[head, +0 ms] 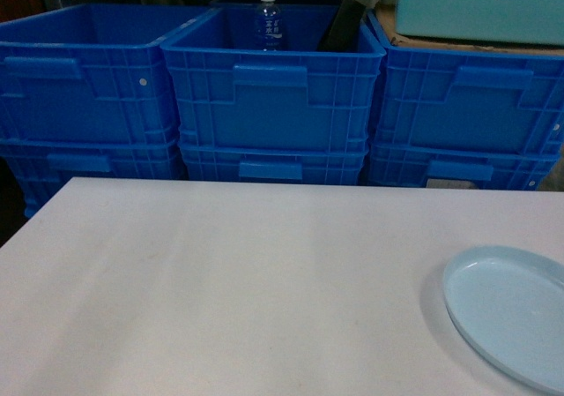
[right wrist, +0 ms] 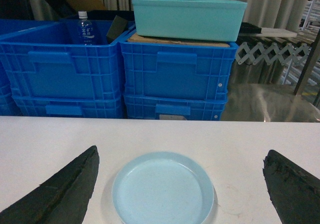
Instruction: Place blue tray on left shelf second layer neatly
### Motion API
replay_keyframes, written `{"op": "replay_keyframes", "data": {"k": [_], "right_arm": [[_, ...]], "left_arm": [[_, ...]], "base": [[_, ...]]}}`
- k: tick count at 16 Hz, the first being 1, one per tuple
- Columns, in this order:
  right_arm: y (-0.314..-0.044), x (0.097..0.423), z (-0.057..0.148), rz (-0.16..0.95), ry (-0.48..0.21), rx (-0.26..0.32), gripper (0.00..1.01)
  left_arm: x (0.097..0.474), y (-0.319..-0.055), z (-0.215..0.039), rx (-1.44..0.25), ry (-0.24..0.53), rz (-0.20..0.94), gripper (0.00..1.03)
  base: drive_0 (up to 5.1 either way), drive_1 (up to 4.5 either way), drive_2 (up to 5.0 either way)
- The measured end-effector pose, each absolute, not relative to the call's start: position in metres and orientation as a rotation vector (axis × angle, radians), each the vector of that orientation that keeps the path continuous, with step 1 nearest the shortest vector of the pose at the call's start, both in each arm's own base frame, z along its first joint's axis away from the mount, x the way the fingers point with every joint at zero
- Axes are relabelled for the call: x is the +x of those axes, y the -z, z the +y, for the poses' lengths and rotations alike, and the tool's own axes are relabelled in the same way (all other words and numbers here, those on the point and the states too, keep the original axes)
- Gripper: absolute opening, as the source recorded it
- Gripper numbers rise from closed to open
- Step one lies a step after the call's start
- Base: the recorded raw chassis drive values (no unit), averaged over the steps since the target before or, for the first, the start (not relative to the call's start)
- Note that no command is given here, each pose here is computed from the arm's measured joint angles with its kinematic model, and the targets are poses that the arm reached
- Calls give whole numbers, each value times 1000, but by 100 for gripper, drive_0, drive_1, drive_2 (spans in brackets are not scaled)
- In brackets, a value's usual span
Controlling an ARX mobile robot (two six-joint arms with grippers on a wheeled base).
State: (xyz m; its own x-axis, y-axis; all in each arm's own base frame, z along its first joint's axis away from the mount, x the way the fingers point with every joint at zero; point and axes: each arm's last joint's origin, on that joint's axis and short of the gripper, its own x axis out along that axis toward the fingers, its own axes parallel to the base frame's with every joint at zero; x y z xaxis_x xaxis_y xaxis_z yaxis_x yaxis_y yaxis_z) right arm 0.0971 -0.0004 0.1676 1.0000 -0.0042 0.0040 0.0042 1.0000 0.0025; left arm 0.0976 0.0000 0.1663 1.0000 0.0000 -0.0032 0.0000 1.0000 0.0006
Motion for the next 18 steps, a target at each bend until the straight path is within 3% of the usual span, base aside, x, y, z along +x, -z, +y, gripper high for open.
{"op": "replay_keyframes", "data": {"k": [18], "right_arm": [[-168,97,0,-3,5,2,98]], "left_arm": [[98,-166,0,1,0,3,98]], "base": [[0,0,0]]}}
